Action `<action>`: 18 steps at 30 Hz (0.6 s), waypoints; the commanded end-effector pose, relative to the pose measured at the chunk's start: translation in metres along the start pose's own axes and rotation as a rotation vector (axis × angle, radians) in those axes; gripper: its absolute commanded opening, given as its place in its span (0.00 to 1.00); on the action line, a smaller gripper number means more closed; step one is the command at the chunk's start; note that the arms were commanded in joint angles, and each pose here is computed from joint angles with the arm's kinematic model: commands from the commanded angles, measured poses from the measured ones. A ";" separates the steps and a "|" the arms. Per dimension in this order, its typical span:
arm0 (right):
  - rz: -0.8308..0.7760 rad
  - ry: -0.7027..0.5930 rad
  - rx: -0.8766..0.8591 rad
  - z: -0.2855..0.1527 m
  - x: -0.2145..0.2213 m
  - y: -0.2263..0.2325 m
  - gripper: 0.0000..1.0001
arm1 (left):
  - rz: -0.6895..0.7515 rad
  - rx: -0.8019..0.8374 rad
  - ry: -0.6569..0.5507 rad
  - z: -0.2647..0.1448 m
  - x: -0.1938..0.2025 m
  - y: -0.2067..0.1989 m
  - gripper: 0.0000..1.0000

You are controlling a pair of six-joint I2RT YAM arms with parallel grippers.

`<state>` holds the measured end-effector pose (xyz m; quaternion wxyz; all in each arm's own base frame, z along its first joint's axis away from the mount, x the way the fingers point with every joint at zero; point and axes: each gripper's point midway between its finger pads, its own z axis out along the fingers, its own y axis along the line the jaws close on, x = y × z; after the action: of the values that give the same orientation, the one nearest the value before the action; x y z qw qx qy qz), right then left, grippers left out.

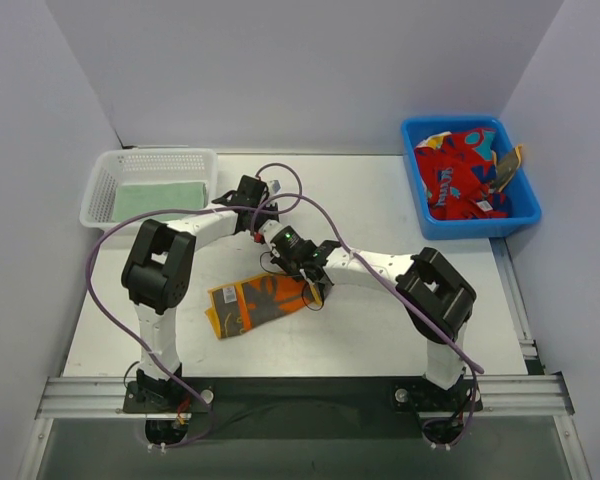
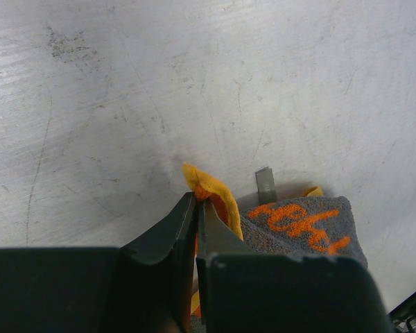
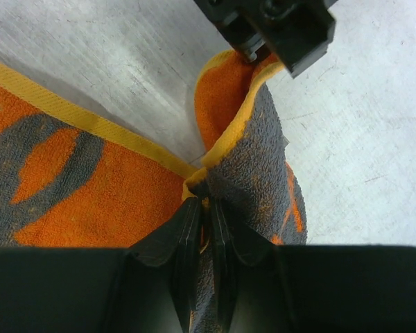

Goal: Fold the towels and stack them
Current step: Flatten out the crumpled towel

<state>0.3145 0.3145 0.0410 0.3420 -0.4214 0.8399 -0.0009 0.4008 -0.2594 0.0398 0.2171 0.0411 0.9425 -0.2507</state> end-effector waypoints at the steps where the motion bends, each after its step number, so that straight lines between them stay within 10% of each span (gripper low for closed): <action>1: -0.008 0.051 0.009 0.000 0.016 0.004 0.13 | 0.026 0.019 -0.050 -0.009 -0.020 -0.009 0.00; 10: -0.044 0.080 -0.013 -0.003 0.019 0.018 0.24 | 0.026 0.020 -0.051 -0.009 -0.020 -0.010 0.00; 18: -0.069 0.097 0.041 -0.002 0.021 0.011 0.14 | 0.027 0.018 -0.053 -0.009 -0.021 -0.009 0.00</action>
<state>0.2930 0.3143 0.0223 0.3082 -0.4449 0.8407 -0.0194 0.4008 -0.2594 0.0398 0.2171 0.0411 0.9425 -0.2507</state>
